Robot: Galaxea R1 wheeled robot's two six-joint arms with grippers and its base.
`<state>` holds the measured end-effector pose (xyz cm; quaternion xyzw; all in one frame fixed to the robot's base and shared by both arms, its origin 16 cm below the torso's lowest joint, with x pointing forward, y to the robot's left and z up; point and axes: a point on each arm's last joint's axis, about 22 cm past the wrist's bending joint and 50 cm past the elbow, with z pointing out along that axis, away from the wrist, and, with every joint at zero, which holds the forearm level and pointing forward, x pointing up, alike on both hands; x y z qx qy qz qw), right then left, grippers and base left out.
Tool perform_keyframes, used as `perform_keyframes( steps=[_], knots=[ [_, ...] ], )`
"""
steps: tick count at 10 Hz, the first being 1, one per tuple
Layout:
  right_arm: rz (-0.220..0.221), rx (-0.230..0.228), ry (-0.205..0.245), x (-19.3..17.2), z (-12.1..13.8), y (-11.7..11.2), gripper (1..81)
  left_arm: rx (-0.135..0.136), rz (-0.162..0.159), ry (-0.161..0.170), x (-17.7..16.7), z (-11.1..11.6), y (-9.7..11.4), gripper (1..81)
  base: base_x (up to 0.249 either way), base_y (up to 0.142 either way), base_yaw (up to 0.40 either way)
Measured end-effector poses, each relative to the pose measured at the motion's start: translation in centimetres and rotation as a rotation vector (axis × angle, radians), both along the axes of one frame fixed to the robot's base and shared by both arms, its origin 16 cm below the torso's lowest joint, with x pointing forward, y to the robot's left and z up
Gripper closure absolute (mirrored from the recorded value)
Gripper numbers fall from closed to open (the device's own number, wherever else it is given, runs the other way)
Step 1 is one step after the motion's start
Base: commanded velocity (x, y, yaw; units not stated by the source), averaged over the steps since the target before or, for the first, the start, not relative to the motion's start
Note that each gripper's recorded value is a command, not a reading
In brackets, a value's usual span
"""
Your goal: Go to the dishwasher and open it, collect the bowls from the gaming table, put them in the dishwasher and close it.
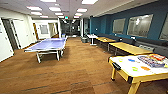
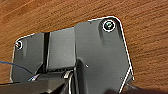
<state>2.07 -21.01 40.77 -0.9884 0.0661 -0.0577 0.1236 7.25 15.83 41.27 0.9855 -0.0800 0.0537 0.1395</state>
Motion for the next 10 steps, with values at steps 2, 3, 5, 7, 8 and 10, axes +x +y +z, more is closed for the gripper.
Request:
perform_keyframes(
  steps=[2,3,5,7,8,10],
  knots=[
    [0.001,0.002,0.018,-1.3,-0.1,0.14,1.0,0.002,-0.001,0.016,-1.08,-0.1,0.12,1.0,0.0,0.0,0.0],
    [0.001,0.002,0.015,-0.98,-0.08,0.17,1.0,0.001,-0.002,0.011,-0.56,-0.06,0.04,1.0,0.0,0.0,0.0],
    [0.001,0.002,0.014,-1.21,-0.09,0.13,1.0,0.002,-0.002,0.015,-1.02,-0.08,0.08,1.0,0.0,0.0,0.0],
    [0.001,0.002,0.014,-1.25,-0.09,0.14,1.0,0.002,-0.002,0.017,-1.12,-0.09,0.09,1.0,0.0,0.0,0.0],
    [0.001,0.002,0.015,-1.3,-0.09,0.18,1.0,0.002,-0.002,0.016,-1.11,-0.09,0.09,1.0,0.0,0.0,0.0],
    [0.001,0.002,0.014,-1.28,-0.09,0.14,1.0,0.002,-0.002,0.016,-1.13,-0.09,0.09,1.0,0.0,0.0,0.0]
  ],
)
